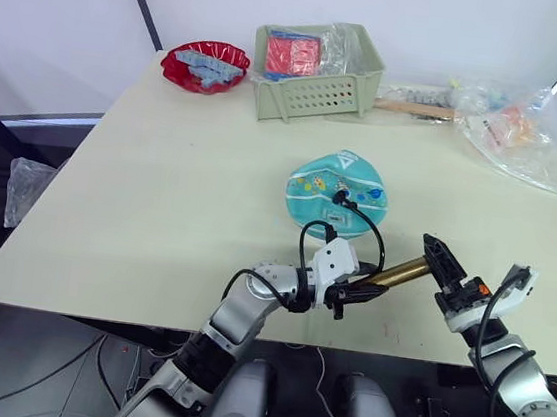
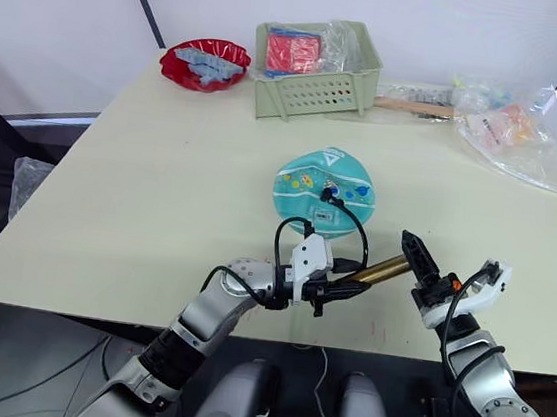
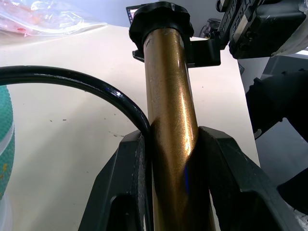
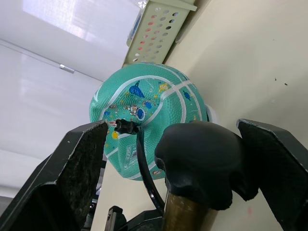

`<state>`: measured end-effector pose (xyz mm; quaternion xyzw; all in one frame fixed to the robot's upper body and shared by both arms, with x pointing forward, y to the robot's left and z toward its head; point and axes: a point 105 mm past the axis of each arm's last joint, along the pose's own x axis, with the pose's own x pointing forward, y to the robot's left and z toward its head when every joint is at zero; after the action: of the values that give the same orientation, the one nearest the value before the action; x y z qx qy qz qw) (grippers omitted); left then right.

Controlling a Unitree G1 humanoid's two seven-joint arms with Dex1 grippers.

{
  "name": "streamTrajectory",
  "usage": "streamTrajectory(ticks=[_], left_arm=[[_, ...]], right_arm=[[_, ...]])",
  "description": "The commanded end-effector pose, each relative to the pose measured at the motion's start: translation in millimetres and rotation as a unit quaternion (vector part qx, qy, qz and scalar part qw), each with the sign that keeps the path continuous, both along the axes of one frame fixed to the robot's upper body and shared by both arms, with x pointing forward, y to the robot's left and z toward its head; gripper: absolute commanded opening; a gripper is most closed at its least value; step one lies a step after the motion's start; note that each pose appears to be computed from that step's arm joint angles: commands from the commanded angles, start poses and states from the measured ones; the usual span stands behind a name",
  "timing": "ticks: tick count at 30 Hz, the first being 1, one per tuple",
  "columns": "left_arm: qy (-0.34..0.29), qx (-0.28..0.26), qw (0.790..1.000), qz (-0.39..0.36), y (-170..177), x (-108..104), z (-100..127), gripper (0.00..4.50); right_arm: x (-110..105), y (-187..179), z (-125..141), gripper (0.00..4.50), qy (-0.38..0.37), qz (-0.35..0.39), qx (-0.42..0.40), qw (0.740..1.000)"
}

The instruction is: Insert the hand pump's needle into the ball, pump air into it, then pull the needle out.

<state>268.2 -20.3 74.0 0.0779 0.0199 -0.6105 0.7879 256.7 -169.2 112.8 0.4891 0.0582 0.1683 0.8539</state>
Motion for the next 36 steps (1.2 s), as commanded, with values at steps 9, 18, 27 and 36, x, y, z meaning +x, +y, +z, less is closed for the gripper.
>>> streamTrajectory(ticks=[9, 18, 27, 36], left_arm=[[-0.012, -0.017, 1.000, -0.014, -2, -4, 8, 1.27], [-0.011, -0.015, 1.000, -0.018, -3, -5, 6, 1.27], [-0.011, -0.016, 1.000, -0.017, -4, -6, 6, 1.27], [-0.011, -0.016, 1.000, -0.018, -4, -7, 6, 1.27]], right_arm=[[-4, 8, 26, 4.50, -0.054, 0.031, 0.037, 0.997], [-3, 9, 23, 4.50, -0.050, 0.034, 0.028, 0.998], [-3, 6, 15, 2.29, -0.042, 0.032, 0.003, 0.999], [-1, 4, 12, 1.65, -0.042, 0.025, -0.008, 0.999]])
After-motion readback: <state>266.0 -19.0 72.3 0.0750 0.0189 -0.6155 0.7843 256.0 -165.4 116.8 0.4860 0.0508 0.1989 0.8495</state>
